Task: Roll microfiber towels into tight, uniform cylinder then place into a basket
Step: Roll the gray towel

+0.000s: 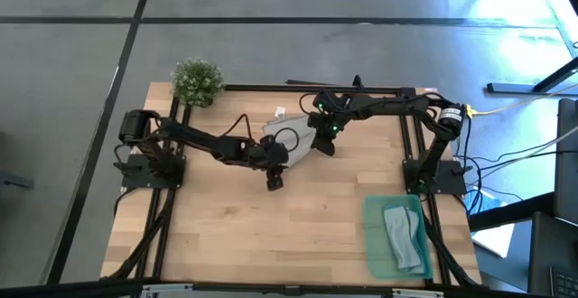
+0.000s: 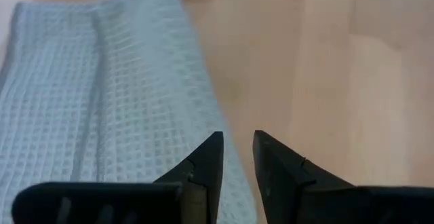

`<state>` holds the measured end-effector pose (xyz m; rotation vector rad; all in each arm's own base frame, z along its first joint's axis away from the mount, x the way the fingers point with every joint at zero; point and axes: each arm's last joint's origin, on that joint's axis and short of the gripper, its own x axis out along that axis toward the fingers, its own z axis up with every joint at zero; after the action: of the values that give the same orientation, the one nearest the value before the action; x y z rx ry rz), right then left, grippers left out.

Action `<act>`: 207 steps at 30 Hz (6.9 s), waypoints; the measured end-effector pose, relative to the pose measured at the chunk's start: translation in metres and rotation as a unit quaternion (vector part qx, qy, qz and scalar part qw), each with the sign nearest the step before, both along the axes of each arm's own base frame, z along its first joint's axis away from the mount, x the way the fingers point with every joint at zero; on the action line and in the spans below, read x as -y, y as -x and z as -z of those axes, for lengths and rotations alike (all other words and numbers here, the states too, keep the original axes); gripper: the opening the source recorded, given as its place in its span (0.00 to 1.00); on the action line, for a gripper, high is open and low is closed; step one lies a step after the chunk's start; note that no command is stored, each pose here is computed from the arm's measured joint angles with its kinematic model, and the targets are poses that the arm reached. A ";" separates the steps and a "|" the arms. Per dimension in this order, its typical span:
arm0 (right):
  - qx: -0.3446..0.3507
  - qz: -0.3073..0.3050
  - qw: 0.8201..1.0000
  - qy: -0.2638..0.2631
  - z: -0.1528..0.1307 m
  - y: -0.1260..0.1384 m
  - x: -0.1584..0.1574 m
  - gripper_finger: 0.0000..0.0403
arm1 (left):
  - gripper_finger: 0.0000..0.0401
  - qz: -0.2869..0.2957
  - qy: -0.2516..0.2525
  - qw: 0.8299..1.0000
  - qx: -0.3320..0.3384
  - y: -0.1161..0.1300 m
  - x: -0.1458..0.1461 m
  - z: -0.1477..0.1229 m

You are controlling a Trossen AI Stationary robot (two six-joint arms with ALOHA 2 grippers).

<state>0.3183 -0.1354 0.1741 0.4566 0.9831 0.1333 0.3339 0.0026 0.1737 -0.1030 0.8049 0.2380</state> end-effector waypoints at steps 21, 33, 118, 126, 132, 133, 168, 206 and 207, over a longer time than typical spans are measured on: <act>0.003 -0.008 1.000 0.008 0.000 0.000 0.000 0.03 | 0.15 -0.059 0.053 0.997 0.025 -0.005 -0.007 -0.004; 0.005 -0.009 1.000 0.009 0.000 0.000 0.000 0.03 | 0.24 -0.067 0.022 0.997 -0.005 -0.012 -0.009 0.022; -0.018 0.040 0.996 0.080 0.051 -0.022 0.015 0.03 | 0.01 -0.026 0.122 0.973 -0.194 -0.017 -0.071 -0.024; -0.019 0.031 0.996 0.080 0.052 -0.024 0.010 0.03 | 0.00 -0.076 0.107 0.964 -0.229 -0.014 -0.096 0.003; -0.020 0.028 0.997 0.072 0.050 -0.023 0.008 0.03 | 0.00 -0.093 0.103 0.960 -0.241 -0.019 -0.109 0.026; -0.023 0.030 0.997 0.071 0.049 -0.021 0.009 0.03 | 0.00 -0.093 0.104 0.960 -0.244 -0.019 -0.110 0.028; -0.012 -0.108 0.985 0.133 -0.007 -0.022 0.004 0.32 | 0.00 -0.063 0.110 0.959 -0.255 -0.022 -0.101 0.036; -0.023 -0.102 0.985 0.138 0.051 -0.018 0.005 0.32 | 0.20 -0.088 0.039 0.944 -0.314 -0.035 -0.116 -0.046; -0.023 -0.102 0.985 0.138 0.051 -0.018 0.005 0.32 | 0.20 -0.092 0.040 0.945 -0.313 -0.036 -0.115 -0.051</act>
<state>0.3367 -0.1405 0.1230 0.1046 1.0748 0.1690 0.3700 0.1172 0.2248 -0.1847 1.4424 0.4254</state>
